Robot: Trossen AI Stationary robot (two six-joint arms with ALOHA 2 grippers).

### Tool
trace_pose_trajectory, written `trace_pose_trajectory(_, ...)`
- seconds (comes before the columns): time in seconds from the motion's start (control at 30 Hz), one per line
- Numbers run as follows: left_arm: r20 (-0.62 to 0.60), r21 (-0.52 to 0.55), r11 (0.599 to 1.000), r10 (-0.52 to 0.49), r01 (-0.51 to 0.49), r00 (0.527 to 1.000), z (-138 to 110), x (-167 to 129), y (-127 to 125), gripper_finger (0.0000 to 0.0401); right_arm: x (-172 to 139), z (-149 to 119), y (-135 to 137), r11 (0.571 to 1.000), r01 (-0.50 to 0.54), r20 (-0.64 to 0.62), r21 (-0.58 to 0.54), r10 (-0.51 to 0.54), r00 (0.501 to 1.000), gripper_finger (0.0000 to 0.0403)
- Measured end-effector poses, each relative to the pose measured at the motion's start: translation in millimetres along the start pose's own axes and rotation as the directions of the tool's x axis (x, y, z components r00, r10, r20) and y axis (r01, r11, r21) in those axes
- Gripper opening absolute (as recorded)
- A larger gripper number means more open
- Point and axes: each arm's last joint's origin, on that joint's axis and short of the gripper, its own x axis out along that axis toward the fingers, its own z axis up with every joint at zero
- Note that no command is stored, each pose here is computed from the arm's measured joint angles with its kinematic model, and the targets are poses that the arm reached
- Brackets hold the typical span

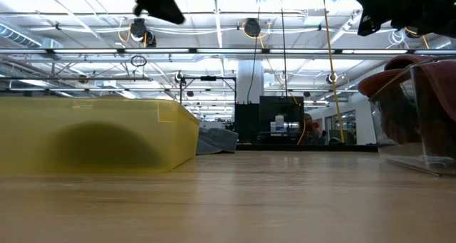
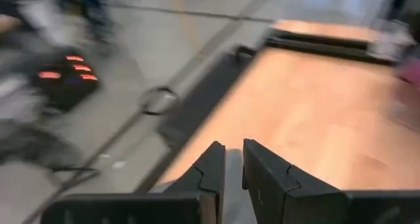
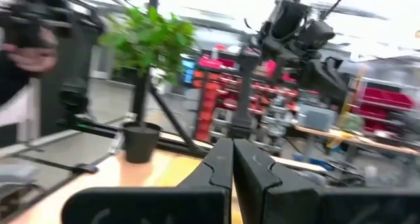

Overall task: Pick & Place hat
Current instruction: Put the right blue cap into the yellow bin

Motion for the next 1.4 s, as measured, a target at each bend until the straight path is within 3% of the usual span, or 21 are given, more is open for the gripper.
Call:
trace_pose_trajectory(0.13, -0.081, 0.012, 0.991, -0.136, 0.137, 0.987, 13, 38, 2, 0.006, 0, -2, -1, 0.998, 0.048, -0.029, -0.031, -0.049, 0.998, 0.0001)
trace_pose_trajectory(0.3, -0.171, -0.013, 0.995, -0.101, 0.1, 0.98, 16, 90, 6, 0.006, 0, -4, -1, 0.999, 0.039, -0.047, -0.036, -0.041, 0.998, 0.0001)
trace_pose_trajectory(0.47, -0.323, -0.012, 0.998, -0.06, 0.059, 0.945, -3, 141, 15, 0.006, -1, -6, 0, 0.999, 0.037, -0.055, -0.038, -0.039, 0.998, 0.0001)
trace_pose_trajectory(0.63, -0.409, -0.09, 0.983, -0.18, 0.157, 0.895, -21, 175, 27, 0.007, -1, -10, 0, 0.998, 0.03, -0.084, -0.049, -0.034, 0.996, 0.0)
trace_pose_trajectory(0.77, -0.482, -0.073, 0.983, -0.183, 0.169, 0.857, -36, 189, 37, 0.0111, -2, -13, 1, 0.998, 0.021, -0.117, -0.053, -0.028, 0.993, 0.0)
trace_pose_trajectory(0.9, -0.535, -0.072, 0.994, -0.111, 0.086, 0.837, -45, 194, 46, 0.0173, -2, -13, 1, 0.998, 0.021, -0.117, -0.053, -0.027, 0.993, 0.0)
trace_pose_trajectory(1.1, -0.667, -0.069, 0.993, -0.121, 0.101, 0.736, -63, 193, 43, 0.0247, -2, -12, 1, 0.998, 0.02, -0.114, -0.068, -0.028, 0.993, 0.0)
trace_pose_trajectory(1.23, -0.696, -0.06, 0.991, -0.128, 0.121, 0.706, -69, 194, 39, 0.0275, -2, -13, 1, 0.998, 0.019, -0.118, -0.067, -0.027, 0.993, 0.0)
trace_pose_trajectory(1.4, -0.687, -0.057, 0.99, -0.133, 0.129, 0.714, -68, 195, 33, 0.0283, -2, -13, 1, 0.998, 0.019, -0.118, -0.067, -0.027, 0.993, 0.0)
